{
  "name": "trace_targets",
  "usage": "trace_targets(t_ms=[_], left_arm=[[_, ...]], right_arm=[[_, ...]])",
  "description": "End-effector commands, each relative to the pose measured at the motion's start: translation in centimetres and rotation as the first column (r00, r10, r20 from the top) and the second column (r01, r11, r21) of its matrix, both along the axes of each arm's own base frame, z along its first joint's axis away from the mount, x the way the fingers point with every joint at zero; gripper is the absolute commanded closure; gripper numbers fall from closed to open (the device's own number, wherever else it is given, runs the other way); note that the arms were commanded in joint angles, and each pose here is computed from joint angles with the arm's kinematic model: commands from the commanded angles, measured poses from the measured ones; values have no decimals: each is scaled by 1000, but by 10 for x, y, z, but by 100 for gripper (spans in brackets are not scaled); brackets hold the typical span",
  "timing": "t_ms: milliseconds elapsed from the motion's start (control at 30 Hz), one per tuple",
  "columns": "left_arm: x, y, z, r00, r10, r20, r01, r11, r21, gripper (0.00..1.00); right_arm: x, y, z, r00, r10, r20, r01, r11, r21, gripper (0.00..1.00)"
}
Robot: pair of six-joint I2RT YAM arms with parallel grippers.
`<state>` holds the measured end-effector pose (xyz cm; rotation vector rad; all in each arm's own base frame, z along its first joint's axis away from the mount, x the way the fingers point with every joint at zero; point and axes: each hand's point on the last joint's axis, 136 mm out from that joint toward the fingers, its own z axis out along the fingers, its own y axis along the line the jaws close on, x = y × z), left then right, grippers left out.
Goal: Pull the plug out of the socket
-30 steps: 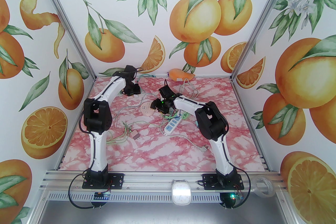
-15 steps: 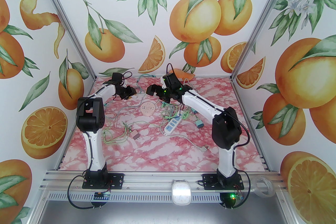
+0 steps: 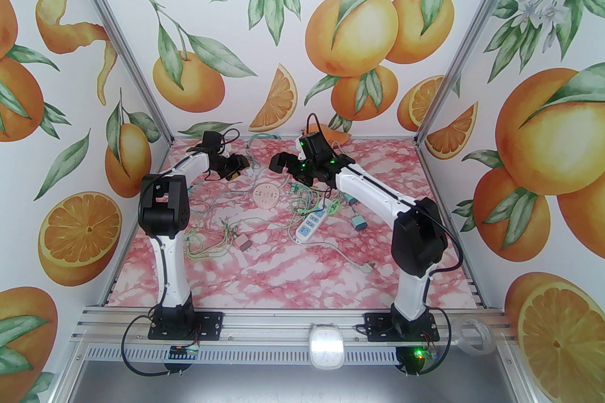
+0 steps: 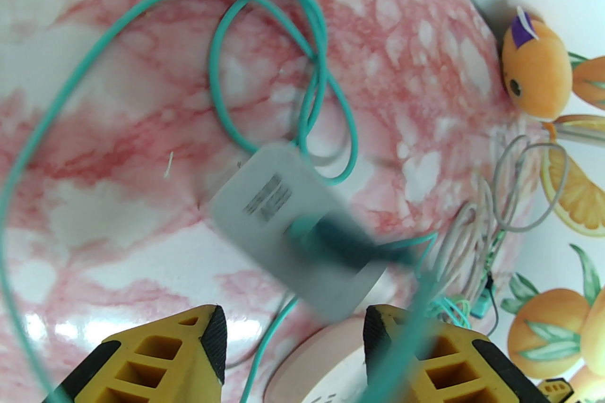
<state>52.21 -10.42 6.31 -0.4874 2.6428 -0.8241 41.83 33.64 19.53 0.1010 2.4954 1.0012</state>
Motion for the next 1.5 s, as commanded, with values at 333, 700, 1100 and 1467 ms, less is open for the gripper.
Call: trace_targets(t_ms=[333,700,1100,1467], left_arm=[[-38,14,87,987,-50,153,35,994,104,8],[-121,130,169,874,88,478,-385,727,569,0],[-143,174,85,858,26,512,-451,514,730,0],[-102,157,61,750,-78,656,-467,640,610,0]], right_arm=[[0,-72,16,986,-131,107,148,975,-168,0],[-22,-241,22,797,-274,538,564,654,-503,0],[-40,-323,-29,603,-238,761,755,477,-449,0],[-19,-314,-66,626,-96,774,672,568,-474,0]])
